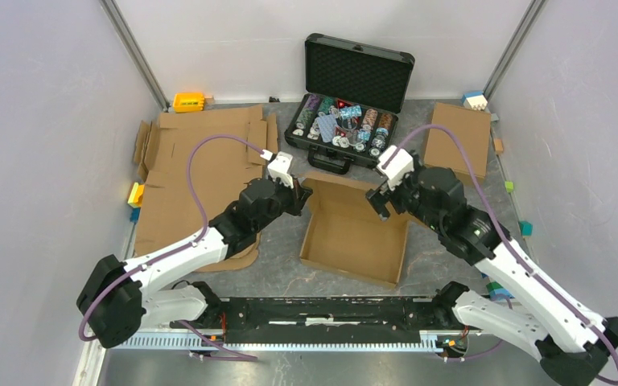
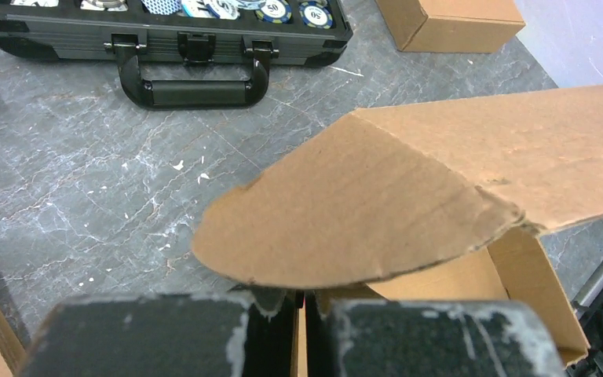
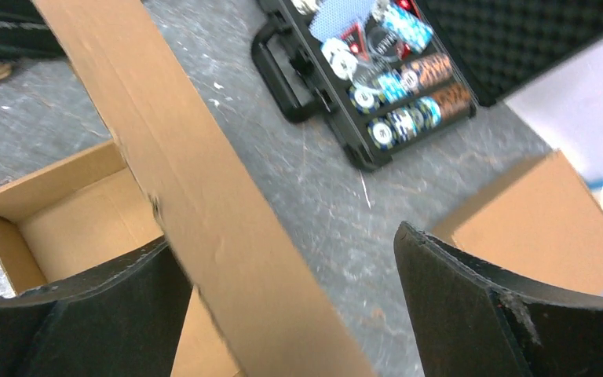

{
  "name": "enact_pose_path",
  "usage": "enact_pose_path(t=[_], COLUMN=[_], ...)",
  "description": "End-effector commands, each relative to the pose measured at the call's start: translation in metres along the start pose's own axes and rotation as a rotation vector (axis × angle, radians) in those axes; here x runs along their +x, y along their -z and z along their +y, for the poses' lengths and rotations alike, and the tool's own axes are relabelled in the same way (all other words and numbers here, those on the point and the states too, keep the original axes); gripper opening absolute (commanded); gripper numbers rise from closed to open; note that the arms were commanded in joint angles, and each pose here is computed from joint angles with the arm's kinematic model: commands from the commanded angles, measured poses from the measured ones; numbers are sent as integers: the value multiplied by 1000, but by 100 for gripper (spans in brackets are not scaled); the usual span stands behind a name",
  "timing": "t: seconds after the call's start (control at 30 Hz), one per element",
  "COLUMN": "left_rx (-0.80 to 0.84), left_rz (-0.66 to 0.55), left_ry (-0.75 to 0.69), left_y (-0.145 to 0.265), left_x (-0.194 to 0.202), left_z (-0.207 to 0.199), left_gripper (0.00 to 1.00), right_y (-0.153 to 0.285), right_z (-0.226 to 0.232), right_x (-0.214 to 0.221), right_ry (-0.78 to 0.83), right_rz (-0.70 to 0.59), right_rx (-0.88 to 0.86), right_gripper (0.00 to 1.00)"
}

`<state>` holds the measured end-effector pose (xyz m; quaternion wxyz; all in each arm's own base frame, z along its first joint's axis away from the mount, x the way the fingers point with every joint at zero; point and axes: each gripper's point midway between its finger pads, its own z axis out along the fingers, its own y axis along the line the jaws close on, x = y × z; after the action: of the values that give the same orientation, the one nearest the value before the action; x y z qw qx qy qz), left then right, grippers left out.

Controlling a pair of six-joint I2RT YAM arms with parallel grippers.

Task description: Fold the paper box

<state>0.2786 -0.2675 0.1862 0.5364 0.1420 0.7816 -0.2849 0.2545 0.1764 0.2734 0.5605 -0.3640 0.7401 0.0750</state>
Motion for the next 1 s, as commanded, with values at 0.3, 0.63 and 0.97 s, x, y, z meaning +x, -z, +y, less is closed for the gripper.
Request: enact_pose_path(t=[0.3,0.63,0.97], left_rx=[-43,-57,-65], left_rz=[-1,-3,-6], left_ry=[-75,-96,-104], left_y=[5,4,8], left_x=[-13,-18,-24], left_z=[6,8,8], left_gripper=[2,2,2], right_y=[57,57,42], right_z=[-47,-33,-22], right_x=[25,60,59], right_ry=[-183,-254,-310], right_rz=[-40,192,165], right_rx=[330,304,261], right_gripper=[98,93,39])
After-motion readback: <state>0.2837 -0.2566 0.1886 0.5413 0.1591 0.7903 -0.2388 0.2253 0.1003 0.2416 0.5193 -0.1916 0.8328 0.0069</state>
